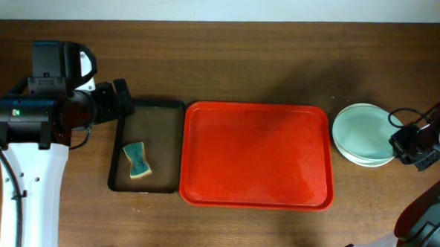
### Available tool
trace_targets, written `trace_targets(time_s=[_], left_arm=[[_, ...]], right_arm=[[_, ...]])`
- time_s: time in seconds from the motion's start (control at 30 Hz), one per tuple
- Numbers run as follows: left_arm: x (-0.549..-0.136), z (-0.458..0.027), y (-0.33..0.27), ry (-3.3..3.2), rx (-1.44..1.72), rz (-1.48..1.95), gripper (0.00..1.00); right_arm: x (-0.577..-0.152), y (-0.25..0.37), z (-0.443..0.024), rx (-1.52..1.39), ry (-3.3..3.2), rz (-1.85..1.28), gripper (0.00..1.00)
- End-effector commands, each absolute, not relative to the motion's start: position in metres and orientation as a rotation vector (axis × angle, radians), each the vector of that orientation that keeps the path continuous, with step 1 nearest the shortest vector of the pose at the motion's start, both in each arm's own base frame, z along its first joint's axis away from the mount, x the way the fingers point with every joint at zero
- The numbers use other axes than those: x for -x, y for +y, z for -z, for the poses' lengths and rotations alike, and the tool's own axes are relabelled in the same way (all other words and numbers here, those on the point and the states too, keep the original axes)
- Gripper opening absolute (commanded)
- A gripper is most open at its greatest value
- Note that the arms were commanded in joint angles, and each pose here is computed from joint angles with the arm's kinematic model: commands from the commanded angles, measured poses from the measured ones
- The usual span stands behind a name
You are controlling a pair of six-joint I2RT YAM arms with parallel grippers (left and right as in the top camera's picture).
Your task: Clean dirty plates on tray and stack at the side
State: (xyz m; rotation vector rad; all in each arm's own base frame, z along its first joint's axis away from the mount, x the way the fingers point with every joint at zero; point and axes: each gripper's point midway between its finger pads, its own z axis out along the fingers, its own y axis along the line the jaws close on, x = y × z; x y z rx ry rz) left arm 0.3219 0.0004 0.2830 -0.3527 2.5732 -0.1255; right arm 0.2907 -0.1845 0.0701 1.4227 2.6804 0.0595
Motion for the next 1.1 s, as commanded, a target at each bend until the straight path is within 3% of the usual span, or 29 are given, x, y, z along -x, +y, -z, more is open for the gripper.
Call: trace_targets(time_s=[0.0,0.03,0.13,0.2,0.27,0.33,0.43,0.47,0.67,1.07], left_arm=[[-0.321,-0.288,-0.001,2.56,0.338,0.132,0.99],[-0.321,-0.288,-0.001,2.56,0.338,0.133,0.99],[-0.321,-0.288,-0.001,2.561,0.338,0.133,0.99],[-0.321,-0.288,-0.001,2.561,0.338,0.132,0.99],[-0.321,-0.288,-0.001,2.561,0.338,0.133,0.99],[-0.321,-0.288,-0.001,2.561,0.338,0.133,0.99],[-0.321,-0.288,-0.001,2.561,0.338,0.132,0.99],[-0.321,-0.288,-0.001,2.561,0.338,0.133,0.99],[-0.321,-0.288,-0.001,2.561,0.338,0.133,0.99],[-0.321,-0.288,-0.001,2.561,0.338,0.133,0.99]], right_arm=[[-0.291,-0.181,-0.074,-1.383,2.692,-0.049,0.89],[-0.288,-0.177,-0.073,-1.325,2.74,-0.063,0.96],[-0.292,-0.152,-0.076,-1.093,2.841,-0.261,0.94],[-0.301,-0.122,-0.082,-0.847,2.896,-0.401,0.7],[-0.304,-0.1,-0.083,-0.684,2.956,-0.426,0.64],[-0.307,-0.065,-0.082,-0.344,3.036,-0.436,0.43],[-0.308,-0.032,-0.081,-0.068,3.088,-0.403,0.43],[-0.307,-0.024,-0.079,0.004,3.112,-0.342,0.98],[-0.311,0.01,-0.079,0.186,3.11,-0.334,0.99],[-0.31,0.01,-0.069,0.18,3.141,-0.346,0.98]])
